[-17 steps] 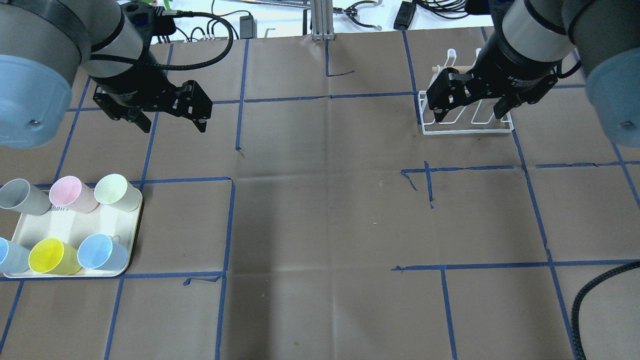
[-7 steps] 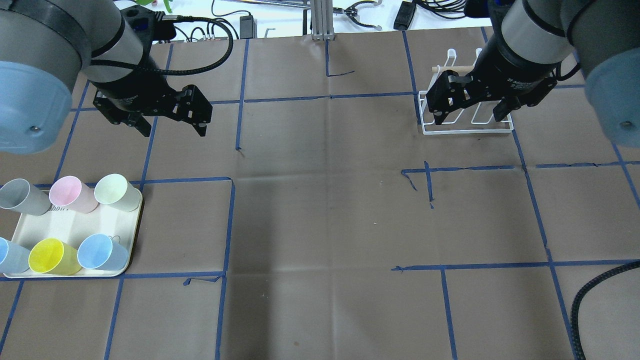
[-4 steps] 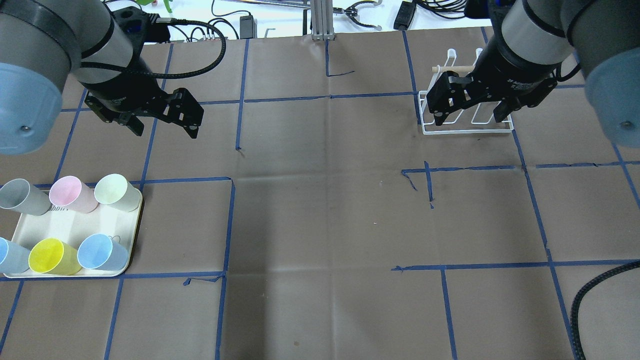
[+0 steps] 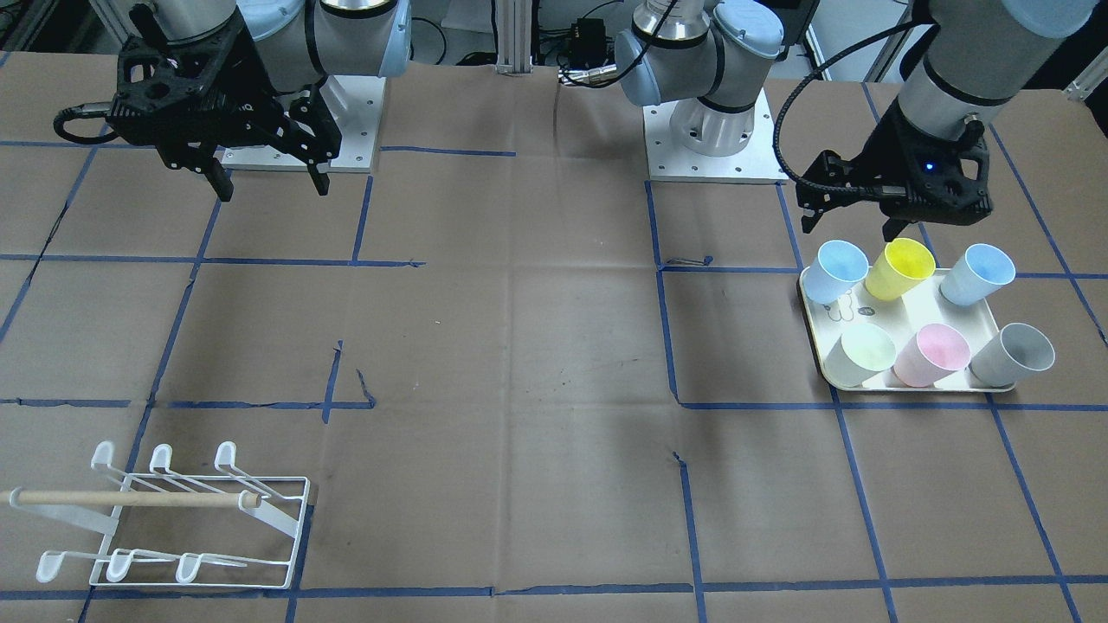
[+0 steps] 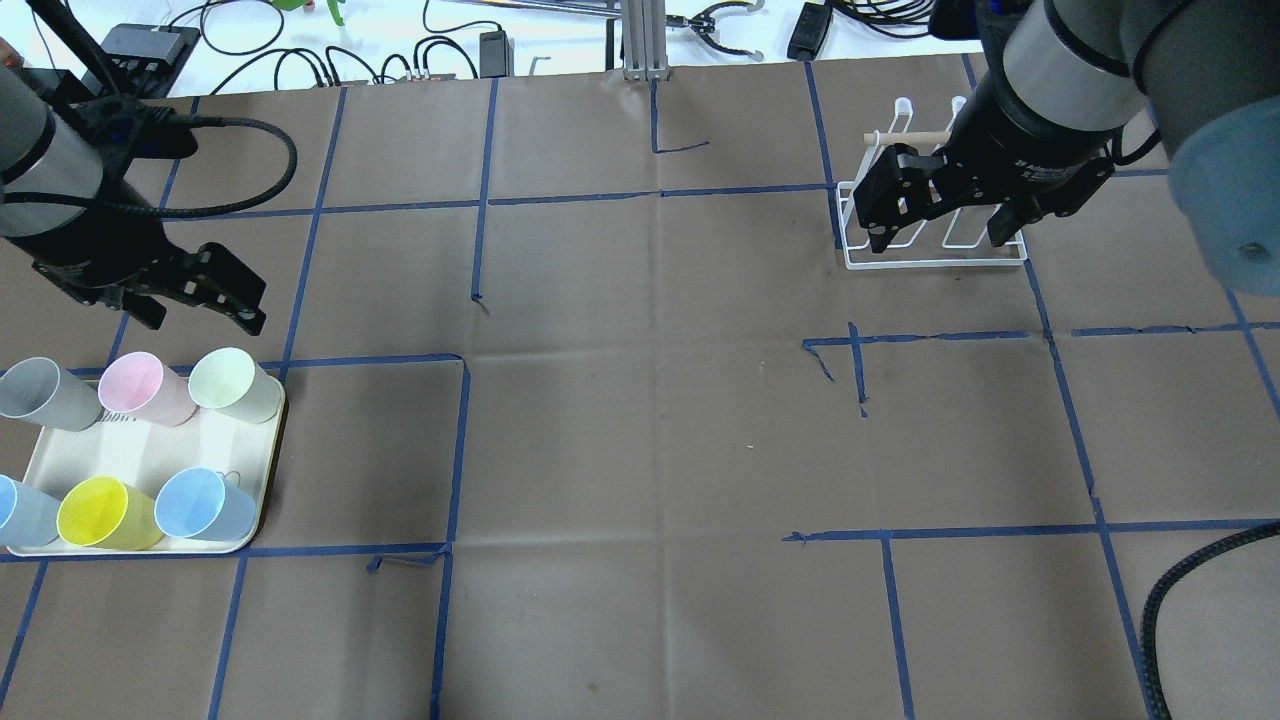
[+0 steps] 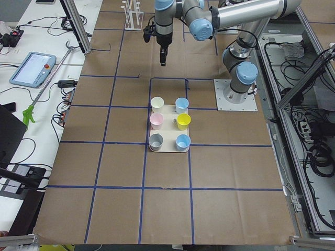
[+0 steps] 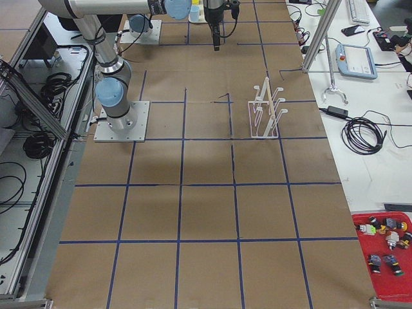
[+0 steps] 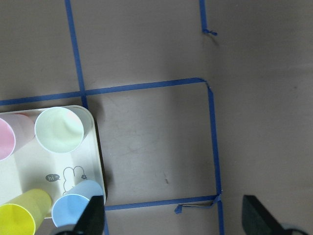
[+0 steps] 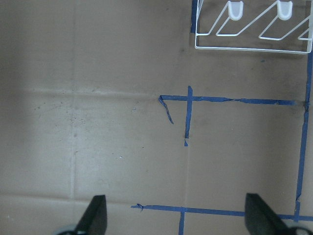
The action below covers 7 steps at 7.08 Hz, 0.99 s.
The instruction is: Transfer IKEA cup to right arm and place on rack
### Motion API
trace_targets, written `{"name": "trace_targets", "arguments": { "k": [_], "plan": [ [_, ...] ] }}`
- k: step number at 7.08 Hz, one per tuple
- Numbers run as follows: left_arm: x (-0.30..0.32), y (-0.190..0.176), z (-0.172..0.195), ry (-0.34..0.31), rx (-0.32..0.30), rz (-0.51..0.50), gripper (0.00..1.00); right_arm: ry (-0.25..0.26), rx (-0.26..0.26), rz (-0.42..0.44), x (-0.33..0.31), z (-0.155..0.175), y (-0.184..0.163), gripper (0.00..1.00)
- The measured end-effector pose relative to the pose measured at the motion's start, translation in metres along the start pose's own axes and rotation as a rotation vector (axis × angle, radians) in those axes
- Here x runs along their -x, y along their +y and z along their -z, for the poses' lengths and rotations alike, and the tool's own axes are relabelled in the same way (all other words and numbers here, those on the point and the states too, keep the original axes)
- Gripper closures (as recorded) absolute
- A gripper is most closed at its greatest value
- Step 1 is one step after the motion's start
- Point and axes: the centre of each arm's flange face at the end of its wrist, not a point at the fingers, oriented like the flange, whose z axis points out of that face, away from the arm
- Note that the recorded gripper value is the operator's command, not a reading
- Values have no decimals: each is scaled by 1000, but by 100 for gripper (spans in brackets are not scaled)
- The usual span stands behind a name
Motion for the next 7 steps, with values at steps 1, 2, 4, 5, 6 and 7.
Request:
{"name": "trace_targets", "arguments": {
  "k": [1, 2, 4, 5, 6, 7],
  "plan": [
    [28, 10, -10, 1, 0, 1, 1, 0, 1, 0, 0, 0, 0, 0],
    [45, 16, -20, -2, -7, 6, 1, 0, 1, 0, 0, 0, 0, 0],
    [58, 10, -47, -7, -25, 13, 1, 0, 0, 0, 0, 0, 0, 0],
    [63, 3, -63, -10, -33, 14, 1, 0, 0, 0, 0, 0, 0, 0],
    [69, -7, -80, -13, -40, 15, 1, 0, 0, 0, 0, 0, 0, 0],
    [76, -19, -100, -14, -43, 16, 1, 0, 1, 0, 0, 0, 0, 0]
  ]
}}
